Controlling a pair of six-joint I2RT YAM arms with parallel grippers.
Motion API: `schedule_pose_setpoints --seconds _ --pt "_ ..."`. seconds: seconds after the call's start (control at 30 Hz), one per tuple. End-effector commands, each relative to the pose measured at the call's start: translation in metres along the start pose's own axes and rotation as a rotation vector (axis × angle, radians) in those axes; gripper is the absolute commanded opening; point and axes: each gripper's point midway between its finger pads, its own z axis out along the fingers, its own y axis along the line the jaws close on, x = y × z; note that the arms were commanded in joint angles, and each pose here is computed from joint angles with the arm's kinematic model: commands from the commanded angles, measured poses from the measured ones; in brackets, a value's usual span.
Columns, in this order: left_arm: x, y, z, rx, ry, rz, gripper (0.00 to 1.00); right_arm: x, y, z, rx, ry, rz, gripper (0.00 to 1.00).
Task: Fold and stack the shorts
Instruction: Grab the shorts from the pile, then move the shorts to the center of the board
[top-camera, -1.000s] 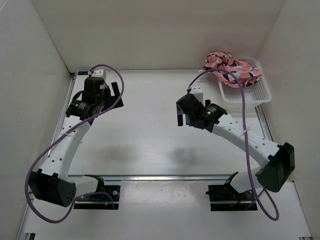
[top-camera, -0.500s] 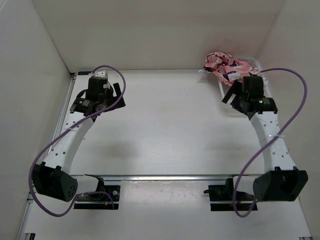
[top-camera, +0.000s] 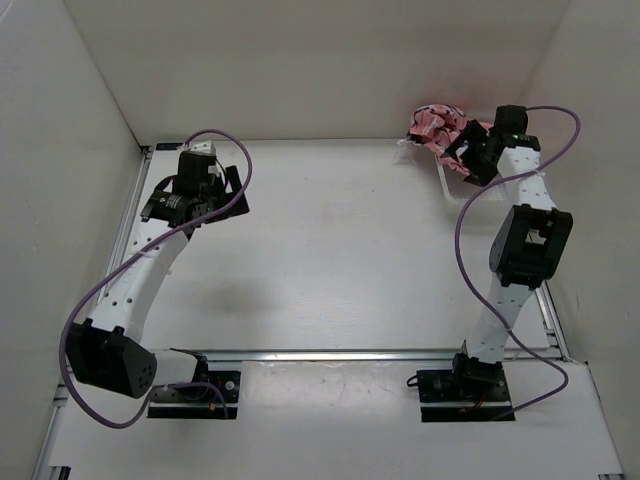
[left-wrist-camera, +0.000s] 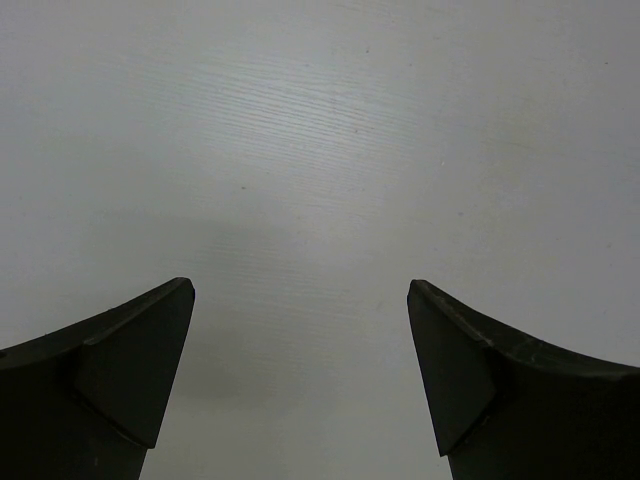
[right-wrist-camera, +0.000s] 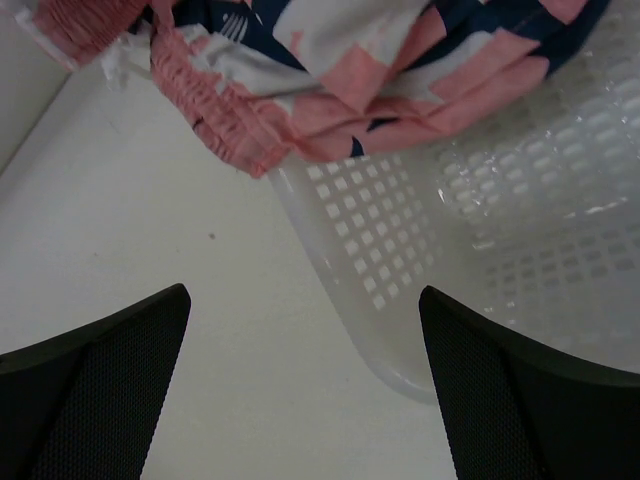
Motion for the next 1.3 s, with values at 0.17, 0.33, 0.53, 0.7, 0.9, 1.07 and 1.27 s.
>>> schedule_pose_setpoints --seconds 0.17,0.33,0.53,0.7,0.9,1.07,1.27 --pt "-0.013 0.001 -0.008 -0.018 -0.032 0.012 1.00 -0.035 0.014 0.046 -0.038 -0.038 0.106 0.97" --pt "-0.015 0.005 -0.007 -0.045 -0.033 0.025 1.00 -0.050 0.020 0.058 -0.054 -0.075 0.132 0.82" --pt "-0.018 0.005 -0.003 -0.055 -0.033 0.036 1.00 -0.068 0.024 0.057 -0.057 -0.140 0.131 0.39" --pt "-0.016 0.006 -0.003 -0.058 -0.025 0.038 1.00 -0.083 0.031 0.024 -0.064 -0.202 0.114 0.00" --pt "-0.021 -0.005 -0.006 -0.008 -0.024 0.015 1.00 -0.097 0.117 -0.088 -0.263 -0.337 -0.062 0.00" --pt "-0.036 -0.015 -0.016 0.043 -0.047 -0.019 1.00 -0.062 0.225 -0.210 -0.519 -0.422 -0.291 0.00" --pt "-0.058 -0.005 -0.034 0.039 -0.088 -0.077 1.00 0.057 0.308 -0.301 -0.783 -0.369 -0.579 0.00"
